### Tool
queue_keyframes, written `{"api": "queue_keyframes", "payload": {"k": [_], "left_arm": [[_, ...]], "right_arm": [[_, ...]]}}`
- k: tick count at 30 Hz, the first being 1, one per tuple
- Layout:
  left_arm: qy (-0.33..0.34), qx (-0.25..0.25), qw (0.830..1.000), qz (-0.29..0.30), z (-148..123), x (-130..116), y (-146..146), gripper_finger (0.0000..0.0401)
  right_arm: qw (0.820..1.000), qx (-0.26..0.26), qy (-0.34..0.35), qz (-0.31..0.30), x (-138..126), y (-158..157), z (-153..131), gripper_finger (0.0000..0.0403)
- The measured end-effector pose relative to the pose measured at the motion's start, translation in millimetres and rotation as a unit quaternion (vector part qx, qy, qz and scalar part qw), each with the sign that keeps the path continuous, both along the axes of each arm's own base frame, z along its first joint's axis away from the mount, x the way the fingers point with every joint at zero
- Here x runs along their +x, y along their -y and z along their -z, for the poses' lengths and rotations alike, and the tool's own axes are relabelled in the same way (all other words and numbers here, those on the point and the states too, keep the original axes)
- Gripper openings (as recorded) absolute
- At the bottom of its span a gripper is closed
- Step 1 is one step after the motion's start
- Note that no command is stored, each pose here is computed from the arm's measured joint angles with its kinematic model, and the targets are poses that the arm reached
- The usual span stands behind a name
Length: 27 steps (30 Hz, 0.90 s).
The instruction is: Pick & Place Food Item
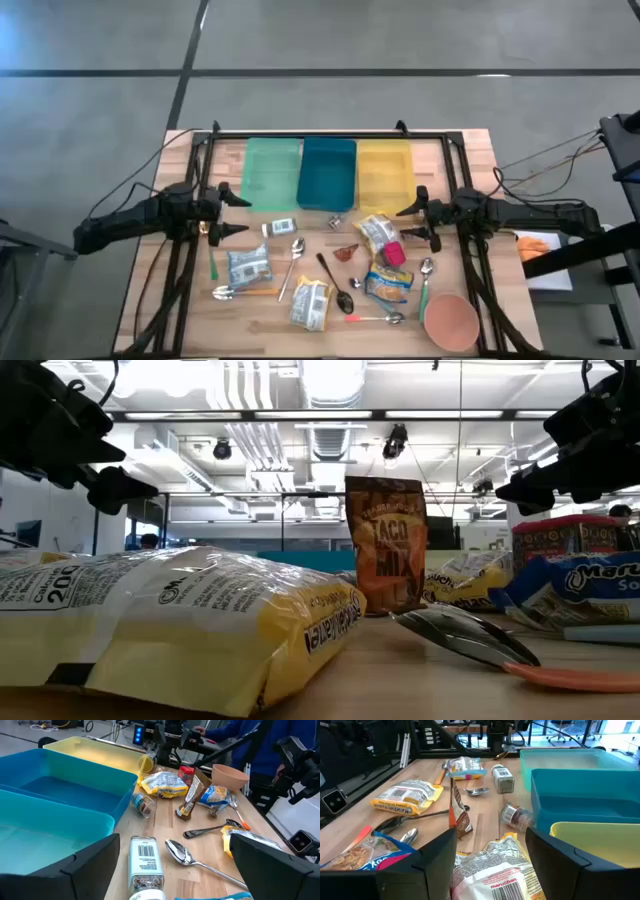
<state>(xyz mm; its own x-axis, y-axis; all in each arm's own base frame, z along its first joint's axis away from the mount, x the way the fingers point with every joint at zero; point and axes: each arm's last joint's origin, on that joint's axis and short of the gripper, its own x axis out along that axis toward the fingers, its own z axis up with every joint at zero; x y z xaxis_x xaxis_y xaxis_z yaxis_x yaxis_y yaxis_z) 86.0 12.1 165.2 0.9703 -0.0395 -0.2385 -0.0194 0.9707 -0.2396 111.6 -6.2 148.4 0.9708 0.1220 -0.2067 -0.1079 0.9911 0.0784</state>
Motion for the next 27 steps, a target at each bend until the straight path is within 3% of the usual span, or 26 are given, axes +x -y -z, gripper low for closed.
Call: {"api": "queue_keyframes", "payload": {"k": [27], "left_arm": [[0.0, 0.0, 1.0, 0.0, 0.0, 0.0, 0.0, 0.0385]], "right_arm": [[1.0, 0.001, 0.0, 0.0, 0.0, 0.0, 0.1, 0.0235]]}}
